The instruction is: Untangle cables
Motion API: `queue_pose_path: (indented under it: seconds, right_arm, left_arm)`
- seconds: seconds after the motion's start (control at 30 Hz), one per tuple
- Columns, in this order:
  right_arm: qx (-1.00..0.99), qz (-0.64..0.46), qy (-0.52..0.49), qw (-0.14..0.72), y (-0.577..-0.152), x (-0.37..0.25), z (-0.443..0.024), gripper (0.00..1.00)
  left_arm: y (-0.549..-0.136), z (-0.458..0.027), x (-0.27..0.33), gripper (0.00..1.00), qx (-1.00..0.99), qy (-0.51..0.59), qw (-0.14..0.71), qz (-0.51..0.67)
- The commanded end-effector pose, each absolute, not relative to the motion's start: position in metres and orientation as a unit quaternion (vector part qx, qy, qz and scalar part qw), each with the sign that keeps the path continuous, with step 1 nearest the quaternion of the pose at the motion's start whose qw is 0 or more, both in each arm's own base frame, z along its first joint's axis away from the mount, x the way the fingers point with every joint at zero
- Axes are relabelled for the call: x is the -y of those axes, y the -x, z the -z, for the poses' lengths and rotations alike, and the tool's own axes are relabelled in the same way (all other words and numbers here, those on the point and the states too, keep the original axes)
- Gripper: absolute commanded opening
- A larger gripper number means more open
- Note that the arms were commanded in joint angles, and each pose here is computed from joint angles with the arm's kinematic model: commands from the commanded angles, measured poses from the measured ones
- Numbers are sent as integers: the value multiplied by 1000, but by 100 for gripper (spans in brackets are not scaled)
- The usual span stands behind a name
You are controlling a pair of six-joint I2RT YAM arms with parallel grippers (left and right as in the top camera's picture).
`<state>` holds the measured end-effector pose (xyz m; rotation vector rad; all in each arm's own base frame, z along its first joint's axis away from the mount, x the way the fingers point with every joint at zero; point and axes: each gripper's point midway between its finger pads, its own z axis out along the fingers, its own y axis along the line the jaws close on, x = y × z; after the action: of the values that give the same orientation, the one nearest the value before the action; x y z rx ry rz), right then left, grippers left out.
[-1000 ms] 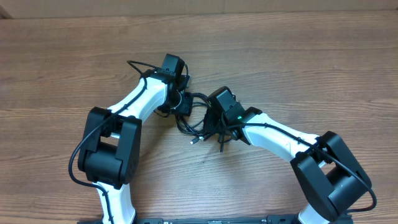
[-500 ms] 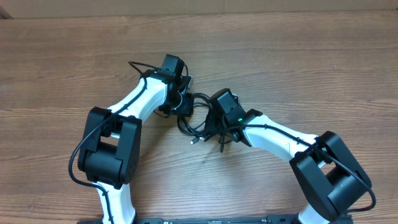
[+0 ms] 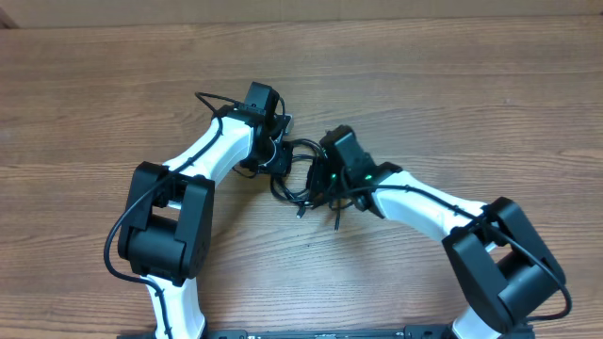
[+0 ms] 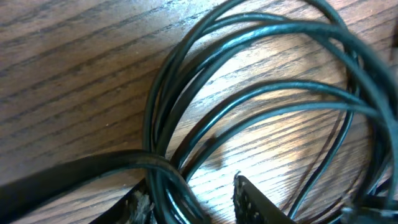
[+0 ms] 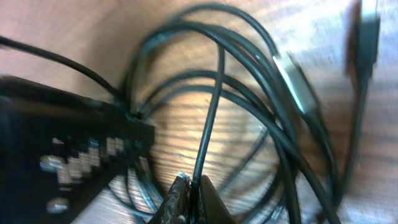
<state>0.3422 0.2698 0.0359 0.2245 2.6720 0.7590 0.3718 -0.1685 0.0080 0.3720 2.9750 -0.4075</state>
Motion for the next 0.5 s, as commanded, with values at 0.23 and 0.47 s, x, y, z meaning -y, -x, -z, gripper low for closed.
queue_pose_path:
  seconds: [0.23,0.47]
  right_arm:
    - [-899,-382,-61,205,-371,-269,-108,4]
    - [-898,-378,-82,209,-381,-252,-107,4]
  left_arm:
    - [-376,-7,170,39,-979,-136,59,139]
    - [-376,-7,170,40,-979,-136,59,139]
